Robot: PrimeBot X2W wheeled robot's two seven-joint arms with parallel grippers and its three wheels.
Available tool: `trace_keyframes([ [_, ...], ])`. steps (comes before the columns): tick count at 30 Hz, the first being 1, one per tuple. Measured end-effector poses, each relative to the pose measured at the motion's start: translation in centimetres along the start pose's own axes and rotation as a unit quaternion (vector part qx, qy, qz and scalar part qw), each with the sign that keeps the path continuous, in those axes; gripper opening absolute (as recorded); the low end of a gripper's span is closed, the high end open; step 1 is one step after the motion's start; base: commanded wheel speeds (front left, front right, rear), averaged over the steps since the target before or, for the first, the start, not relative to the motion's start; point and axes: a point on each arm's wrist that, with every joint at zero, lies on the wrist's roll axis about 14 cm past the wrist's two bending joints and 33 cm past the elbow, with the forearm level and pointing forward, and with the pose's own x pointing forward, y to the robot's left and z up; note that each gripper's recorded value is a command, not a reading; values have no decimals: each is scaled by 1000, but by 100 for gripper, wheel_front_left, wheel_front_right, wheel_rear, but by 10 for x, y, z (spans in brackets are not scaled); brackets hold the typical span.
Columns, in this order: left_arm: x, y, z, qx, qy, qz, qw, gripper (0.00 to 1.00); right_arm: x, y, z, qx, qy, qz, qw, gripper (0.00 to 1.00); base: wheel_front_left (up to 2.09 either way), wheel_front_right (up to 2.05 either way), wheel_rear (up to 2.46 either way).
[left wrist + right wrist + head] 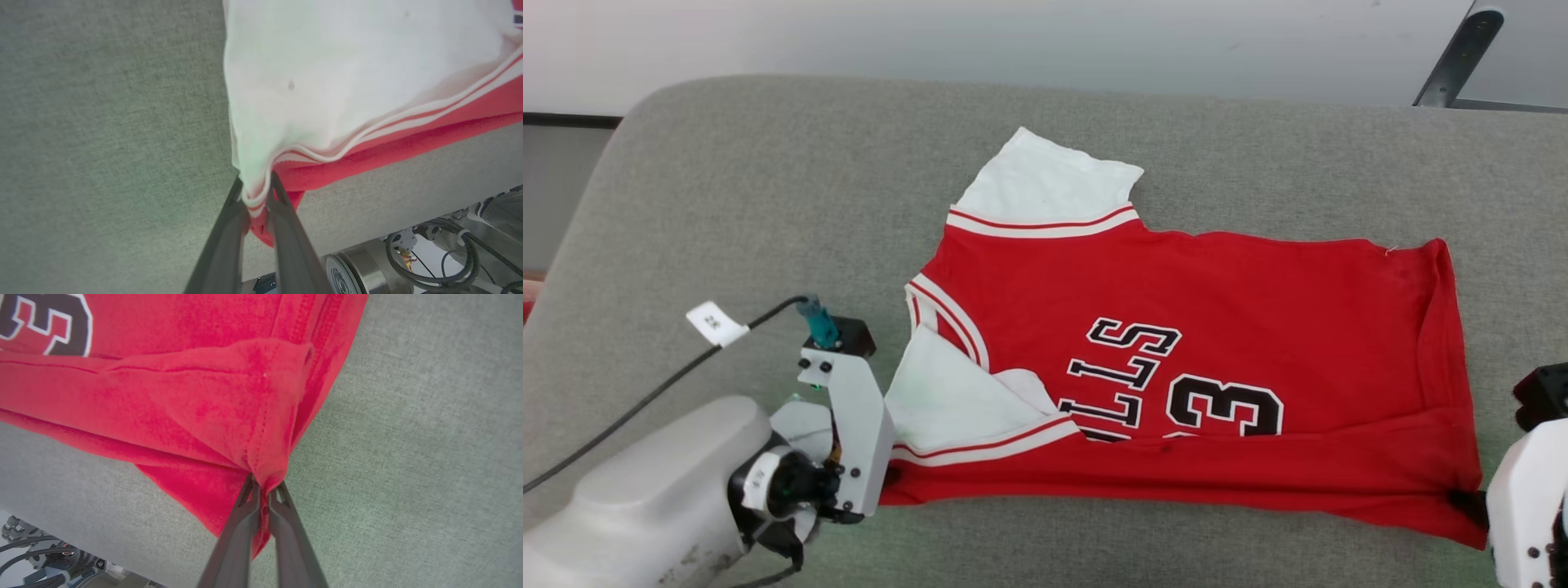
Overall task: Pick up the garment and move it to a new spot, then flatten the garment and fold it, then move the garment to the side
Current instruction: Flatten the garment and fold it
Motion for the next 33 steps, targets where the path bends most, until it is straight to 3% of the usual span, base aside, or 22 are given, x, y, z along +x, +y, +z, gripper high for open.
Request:
trace_keyframes([
  [1,1,-1,-1,1,2,1,1000,22,2,0,-2,-2,3,-2,1000,0,0,0,0],
  [2,2,-2,-2,3,3,1,1000,36,3,0,-4,-2,4,-3,1000,0,0,0,0],
  [3,3,-3,0,7,-1,2,1000,39,4,0,-5,-3,5,-5,1000,5,0,0,0],
  [5,4,-6,1,9,-3,3,1000,44,7,2,-3,-6,3,-5,1000,32,0,0,0],
  [6,5,-5,2,14,-5,6,1000,75,8,2,-4,-9,4,-6,1000,41,0,0,0],
  [7,6,-4,5,16,-11,10,1000,88,10,3,-5,-9,6,-6,1000,60,0,0,0],
  [8,6,-5,7,16,-14,10,1000,92,11,3,-5,-10,7,-6,1000,83,0,0,0],
  [9,7,-7,8,16,-16,7,1000,100,12,4,-4,-13,4,-5,1000,96,0,0,0],
  [10,8,-7,10,19,-19,9,1000,100,13,5,-3,-15,3,-5,1000,100,0,0,0],
  [19,3,-6,22,28,-42,16,999,100,4,9,6,-18,-29,4,999,100,0,0,0],
  [25,-17,-8,60,49,-118,19,992,100,-18,9,30,-23,-119,0,993,100,0,0,0],
  [29,-30,-16,89,71,-173,16,982,100,-42,15,62,-58,-234,-7,970,100,0,0,0],
  [33,-44,-18,125,94,-236,27,967,100,-63,16,85,-87,-347,-21,933,100,0,0,0],
])
